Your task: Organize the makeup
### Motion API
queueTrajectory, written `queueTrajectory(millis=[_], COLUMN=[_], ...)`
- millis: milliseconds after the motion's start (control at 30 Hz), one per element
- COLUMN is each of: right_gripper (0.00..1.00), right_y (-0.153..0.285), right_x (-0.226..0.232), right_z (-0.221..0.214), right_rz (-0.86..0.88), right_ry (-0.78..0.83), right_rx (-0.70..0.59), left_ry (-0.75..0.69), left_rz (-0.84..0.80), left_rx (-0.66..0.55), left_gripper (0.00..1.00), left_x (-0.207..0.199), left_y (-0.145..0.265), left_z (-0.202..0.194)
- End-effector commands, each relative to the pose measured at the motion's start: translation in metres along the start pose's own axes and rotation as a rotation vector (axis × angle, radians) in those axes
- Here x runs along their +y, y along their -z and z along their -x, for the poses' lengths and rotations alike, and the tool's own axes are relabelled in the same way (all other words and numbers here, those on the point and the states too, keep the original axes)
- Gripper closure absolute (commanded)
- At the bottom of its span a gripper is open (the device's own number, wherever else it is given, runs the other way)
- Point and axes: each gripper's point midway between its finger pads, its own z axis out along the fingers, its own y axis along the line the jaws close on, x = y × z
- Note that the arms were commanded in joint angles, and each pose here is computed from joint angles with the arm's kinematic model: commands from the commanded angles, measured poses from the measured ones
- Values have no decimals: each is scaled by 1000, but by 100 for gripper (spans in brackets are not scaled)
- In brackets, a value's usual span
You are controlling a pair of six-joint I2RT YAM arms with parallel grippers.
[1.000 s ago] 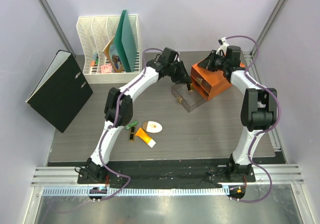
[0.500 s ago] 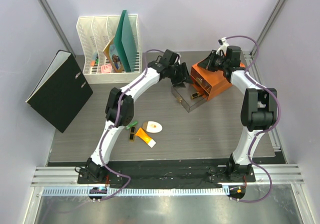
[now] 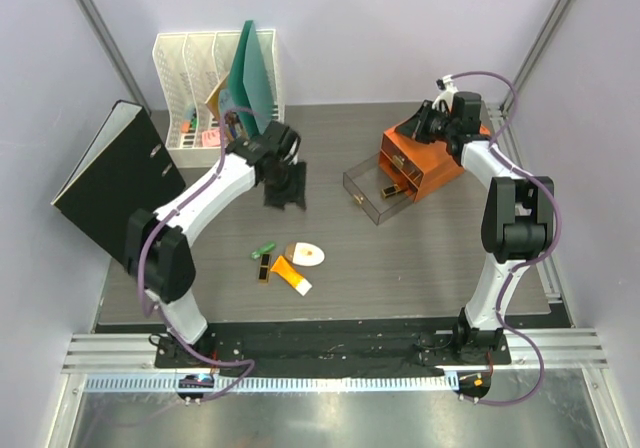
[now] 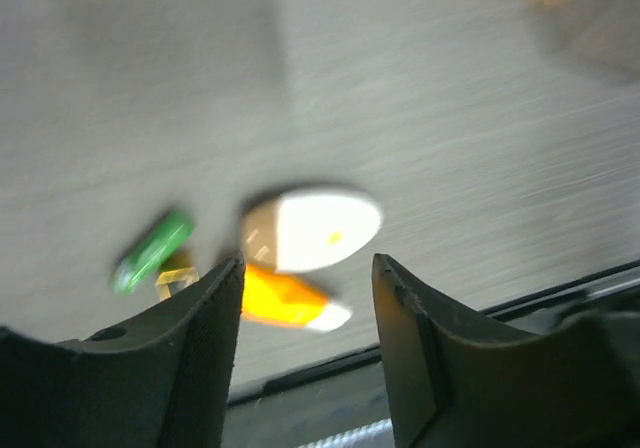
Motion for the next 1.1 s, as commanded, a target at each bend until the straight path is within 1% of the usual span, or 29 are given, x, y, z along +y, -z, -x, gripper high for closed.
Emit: queueTrajectory(millis=[0,33,133,233,333,400,433,500,700,833,900,1000,1067], right_gripper=[99,99,99,99,99,99,99,99,99,99,99,99,99], right_y=[28,28,28,27,28,27,27,27,27,27,27,27,27], right_x=[-77,-76,-77,-76,-77,-77,-77,-77,-77,-77,-77,-77,-77], right_z=[-189,-189,-189,-189,-188,-188,-188,-188,-188,-188,-188,-188,-188], right_rz=[-304,-304,-306,-305,-306,-307,-305,-307,-306,-306,-306,-304,-305], right_ry=[-274,-274,-277,-274,-273,-274,-274,-275,-273,-272,-274,-273,-274], right_rx=[544,544,543,544,540,542,541,541,540,539,539,539,539], left_ry=[46,68,86,91,81,77,79,79,63,56,51,41,38], left_rz=[163,184,228,293,293,297,267,273,270,256,251,256,256], left_rx=[139,168,223,260,293,312,329,354,408,421,425,437,444], left_gripper=[48,48,50,50,51,53,54,56,56,50,50,51,54], left_x=[60,70,82,97,102,105,101,103,106,104,102,103,103], left_y=[-1,3,11,14,9,4,2,-4,-20,-29,-34,-38,-42], left_z=[-57,-71,-95,-113,-126,-133,-136,-141,-152,-150,-148,-148,-148])
